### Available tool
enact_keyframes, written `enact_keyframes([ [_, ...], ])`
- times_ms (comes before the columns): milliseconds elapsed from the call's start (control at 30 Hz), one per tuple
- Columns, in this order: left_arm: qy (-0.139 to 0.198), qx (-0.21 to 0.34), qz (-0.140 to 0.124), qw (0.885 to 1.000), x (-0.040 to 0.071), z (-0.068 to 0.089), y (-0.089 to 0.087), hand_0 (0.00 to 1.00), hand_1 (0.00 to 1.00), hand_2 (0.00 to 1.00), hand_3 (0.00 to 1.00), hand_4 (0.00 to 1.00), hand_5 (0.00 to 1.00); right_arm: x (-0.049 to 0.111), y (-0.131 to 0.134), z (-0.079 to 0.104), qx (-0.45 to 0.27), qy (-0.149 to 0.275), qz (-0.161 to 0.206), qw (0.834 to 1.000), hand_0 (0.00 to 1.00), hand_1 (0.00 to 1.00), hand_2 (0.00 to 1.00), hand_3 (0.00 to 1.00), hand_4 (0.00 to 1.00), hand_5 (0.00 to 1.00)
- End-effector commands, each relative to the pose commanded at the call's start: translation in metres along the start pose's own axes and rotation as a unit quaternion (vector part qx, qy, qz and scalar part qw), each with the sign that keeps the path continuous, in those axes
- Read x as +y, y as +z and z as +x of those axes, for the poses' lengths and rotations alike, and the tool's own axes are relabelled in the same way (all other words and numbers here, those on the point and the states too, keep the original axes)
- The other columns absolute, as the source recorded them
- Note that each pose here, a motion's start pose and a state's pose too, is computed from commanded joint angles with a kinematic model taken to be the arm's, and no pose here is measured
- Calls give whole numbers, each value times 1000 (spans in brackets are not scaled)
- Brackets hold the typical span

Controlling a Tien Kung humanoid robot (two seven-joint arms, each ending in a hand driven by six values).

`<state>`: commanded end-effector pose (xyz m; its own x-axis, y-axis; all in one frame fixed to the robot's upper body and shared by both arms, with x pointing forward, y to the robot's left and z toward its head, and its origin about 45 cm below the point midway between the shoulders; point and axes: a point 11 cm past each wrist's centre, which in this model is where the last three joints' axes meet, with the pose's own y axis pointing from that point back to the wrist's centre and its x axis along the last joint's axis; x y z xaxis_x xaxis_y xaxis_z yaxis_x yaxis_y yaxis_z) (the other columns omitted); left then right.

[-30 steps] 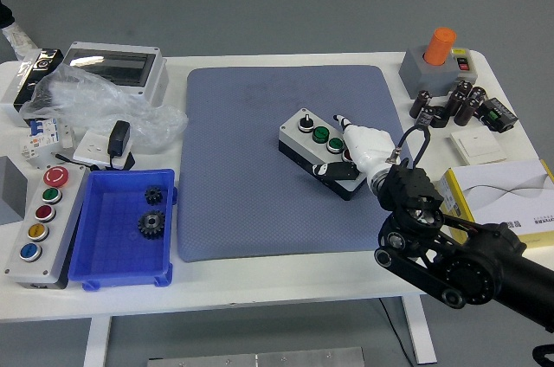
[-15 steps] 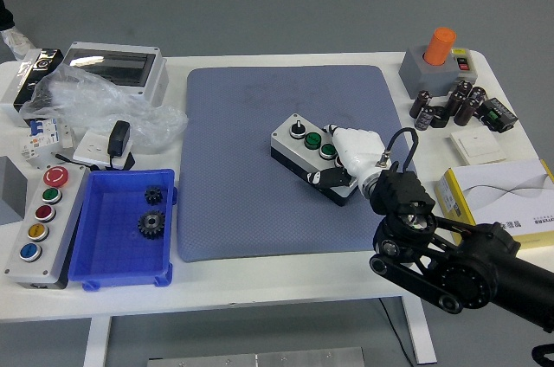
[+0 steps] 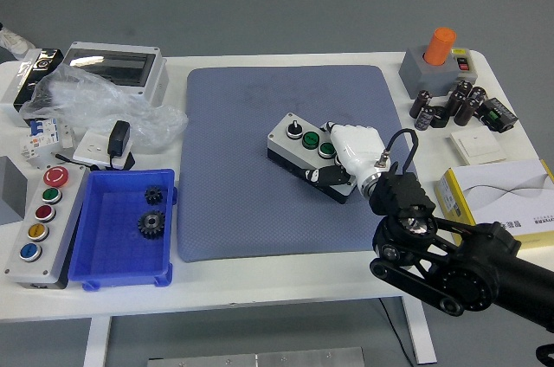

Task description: Pick up the button,place it on the desk,press the button,press the button

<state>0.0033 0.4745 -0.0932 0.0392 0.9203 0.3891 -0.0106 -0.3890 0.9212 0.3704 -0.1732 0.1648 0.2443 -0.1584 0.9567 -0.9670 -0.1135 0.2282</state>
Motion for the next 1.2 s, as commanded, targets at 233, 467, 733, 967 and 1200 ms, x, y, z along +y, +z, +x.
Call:
enact_keyframes([
  [233, 0, 0, 0, 1000, 0, 0, 0, 669, 680, 606, 615, 603, 346, 6, -15, 9, 15, 19, 77, 997, 269, 517, 475, 348, 606, 7],
  [467, 1, 0, -1, 1000, 0, 0, 1, 669, 680, 606, 615, 604, 353, 13, -34, 19, 61, 26, 179, 982, 279, 525, 475, 346, 597, 5],
  [733, 1, -1, -1, 1000, 0, 0, 2, 669, 680, 607, 617, 604, 371, 12, -36, 23, 120, 10, 246, 962, 441, 559, 488, 353, 554, 11],
  [967, 2, -1, -2, 1000, 0, 1, 3, 669, 681, 607, 617, 602, 375, 5, -26, 18, 155, -11, 265, 951, 513, 613, 525, 361, 556, 10],
  [1200, 2, -2, -3, 1000, 0, 0, 3, 668, 681, 607, 618, 603, 381, -1, -18, 15, 168, -19, 269, 948, 579, 649, 599, 366, 544, 19],
])
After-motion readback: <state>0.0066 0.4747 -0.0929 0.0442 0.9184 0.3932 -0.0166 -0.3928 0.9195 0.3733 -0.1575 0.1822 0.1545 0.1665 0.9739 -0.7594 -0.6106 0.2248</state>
